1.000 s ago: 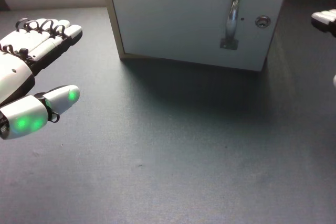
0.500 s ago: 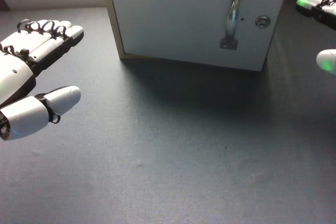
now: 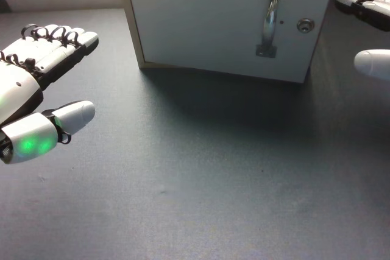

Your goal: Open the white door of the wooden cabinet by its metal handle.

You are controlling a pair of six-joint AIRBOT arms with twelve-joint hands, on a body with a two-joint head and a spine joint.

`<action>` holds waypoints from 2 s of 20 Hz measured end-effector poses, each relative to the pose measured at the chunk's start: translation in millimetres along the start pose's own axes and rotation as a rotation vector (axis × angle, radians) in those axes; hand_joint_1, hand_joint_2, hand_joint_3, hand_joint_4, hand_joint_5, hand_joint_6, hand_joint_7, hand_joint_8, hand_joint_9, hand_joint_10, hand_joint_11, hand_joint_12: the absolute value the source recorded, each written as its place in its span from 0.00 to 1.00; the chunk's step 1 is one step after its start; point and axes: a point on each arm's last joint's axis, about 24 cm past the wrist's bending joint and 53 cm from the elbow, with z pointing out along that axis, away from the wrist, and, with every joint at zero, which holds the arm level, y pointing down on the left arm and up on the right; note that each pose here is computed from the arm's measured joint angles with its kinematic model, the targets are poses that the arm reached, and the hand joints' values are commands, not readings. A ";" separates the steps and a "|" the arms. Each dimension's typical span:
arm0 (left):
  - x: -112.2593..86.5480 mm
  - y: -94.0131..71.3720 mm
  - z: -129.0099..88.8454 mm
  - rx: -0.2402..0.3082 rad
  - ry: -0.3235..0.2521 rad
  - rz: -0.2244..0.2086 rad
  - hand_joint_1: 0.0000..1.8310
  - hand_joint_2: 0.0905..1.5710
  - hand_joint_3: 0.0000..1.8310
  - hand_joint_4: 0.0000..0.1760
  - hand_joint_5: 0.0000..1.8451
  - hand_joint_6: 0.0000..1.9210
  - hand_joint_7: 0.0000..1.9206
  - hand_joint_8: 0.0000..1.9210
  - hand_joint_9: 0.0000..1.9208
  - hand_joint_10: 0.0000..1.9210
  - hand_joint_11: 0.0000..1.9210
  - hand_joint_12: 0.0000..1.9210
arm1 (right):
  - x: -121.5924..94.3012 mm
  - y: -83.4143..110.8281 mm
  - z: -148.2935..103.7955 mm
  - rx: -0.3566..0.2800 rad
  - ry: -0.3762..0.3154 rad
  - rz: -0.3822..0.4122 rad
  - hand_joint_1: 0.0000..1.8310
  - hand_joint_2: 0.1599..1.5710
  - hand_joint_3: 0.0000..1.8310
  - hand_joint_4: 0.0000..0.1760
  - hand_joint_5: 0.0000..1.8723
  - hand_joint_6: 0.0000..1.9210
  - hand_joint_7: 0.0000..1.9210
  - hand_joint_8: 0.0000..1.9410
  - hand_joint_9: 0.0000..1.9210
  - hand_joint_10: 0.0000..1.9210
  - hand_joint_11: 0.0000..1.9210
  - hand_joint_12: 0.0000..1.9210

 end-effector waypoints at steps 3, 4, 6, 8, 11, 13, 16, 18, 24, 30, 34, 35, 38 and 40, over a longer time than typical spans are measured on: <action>-0.1 0.2 0.1 -0.001 0.000 0.000 0.00 0.94 0.00 0.00 0.02 0.00 0.01 0.00 0.01 0.00 0.03 0.01 | -1.0 -0.1 4.7 0.002 0.004 -0.013 0.00 0.87 0.00 0.00 0.00 0.00 0.00 0.00 0.00 0.00 0.00 0.00; 0.7 0.6 0.1 -0.002 0.002 -0.001 0.00 0.94 0.00 0.00 0.02 0.00 0.01 0.00 0.01 0.00 0.03 0.02 | -4.1 -0.7 6.9 0.006 -0.003 -0.011 0.00 0.87 0.00 0.00 0.00 0.00 0.00 0.00 0.00 0.00 0.00 0.00; 1.2 0.8 0.3 -0.001 0.004 -0.001 0.00 0.94 0.00 0.00 0.02 0.00 0.01 0.00 0.01 0.00 0.02 0.01 | -6.4 -1.3 9.3 0.010 -0.007 -0.013 0.00 0.88 0.00 0.00 0.00 0.00 0.00 0.00 0.00 0.00 0.00 0.00; 2.1 2.4 1.4 -0.002 0.004 -0.003 0.00 0.95 0.00 0.00 0.02 0.00 0.01 0.00 0.01 0.00 0.03 0.02 | -4.0 -0.5 13.5 0.010 0.001 -0.020 0.00 0.88 0.00 0.00 0.00 0.00 0.00 0.00 0.00 0.00 0.00 0.00; 2.6 1.3 1.4 0.003 0.006 -0.001 0.00 0.95 0.00 0.00 0.03 0.00 0.01 0.00 0.01 0.00 0.03 0.02 | -1.9 1.5 15.9 0.005 0.009 -0.028 0.00 0.88 0.00 0.00 0.00 0.00 0.00 0.00 0.00 0.00 0.00 0.00; 2.4 1.3 1.4 0.002 0.006 -0.002 0.00 0.95 0.00 0.00 0.02 0.00 0.01 0.00 0.01 0.00 0.03 0.02 | -1.5 2.9 17.1 0.001 0.012 -0.032 0.00 0.88 0.00 0.00 0.00 0.00 0.00 0.00 0.00 0.00 0.00 0.00; 2.4 1.3 1.4 0.003 0.005 -0.006 0.01 0.94 0.00 0.00 0.03 0.00 0.02 0.00 0.02 0.00 0.03 0.02 | 3.6 6.3 17.4 -0.006 0.021 -0.028 0.00 0.88 0.00 0.00 0.00 0.00 0.00 0.00 0.00 0.00 0.00 0.00; 2.4 1.2 1.4 0.003 0.006 -0.009 0.01 0.94 0.00 0.00 0.03 0.00 0.02 0.00 0.02 0.00 0.03 0.02 | 8.2 11.8 16.7 -0.018 0.028 -0.022 0.00 0.87 0.00 0.00 0.00 0.00 0.00 0.00 0.00 0.00 0.01 0.00; 1.9 1.9 0.3 0.002 0.003 -0.013 0.01 0.93 0.00 0.00 0.02 0.00 0.02 0.00 0.02 0.00 0.03 0.02 | 14.1 37.5 12.0 -0.098 0.036 -0.022 0.00 0.90 0.01 0.00 0.00 0.00 0.00 0.00 0.00 0.00 0.02 0.01; 2.2 2.6 -0.8 0.001 0.004 -0.024 0.03 0.93 0.00 0.00 0.03 0.00 0.03 0.00 0.03 0.00 0.04 0.02 | 18.0 57.1 3.8 -0.151 0.052 -0.033 0.04 0.94 0.01 0.00 0.02 0.00 0.01 0.00 0.00 0.00 0.01 0.00; 0.1 -0.1 -1.0 0.011 -0.006 -0.027 0.02 0.93 0.00 0.00 0.02 0.00 0.02 0.00 0.02 0.00 0.03 0.01 | 29.5 76.0 -1.2 -0.206 0.079 -0.038 0.16 0.96 0.00 0.00 0.00 0.00 0.00 0.00 0.00 0.00 0.00 0.00; -0.6 -0.7 -1.0 0.014 -0.009 -0.028 0.01 0.93 0.00 0.00 0.02 0.00 0.02 0.00 0.03 0.00 0.04 0.02 | 32.6 81.8 -2.5 -0.225 0.084 -0.037 0.16 0.95 0.00 0.00 0.00 0.00 0.00 0.00 0.00 0.00 0.00 0.00; -0.2 -1.0 -1.4 0.015 -0.009 -0.033 0.00 0.94 0.00 0.00 0.01 0.00 0.01 0.00 0.01 0.00 0.03 0.01 | 41.3 92.4 -5.7 -0.257 0.107 -0.035 0.05 0.91 0.00 0.00 0.00 0.00 0.00 0.00 0.00 0.00 0.00 0.00; 1.3 -0.8 -3.3 0.012 -0.007 -0.037 0.00 0.94 0.00 0.00 0.02 0.00 0.01 0.00 0.02 0.00 0.04 0.02 | 45.8 96.6 -7.0 -0.272 0.123 -0.026 0.00 0.89 0.00 0.00 0.01 0.00 0.00 0.00 0.00 0.00 0.01 0.01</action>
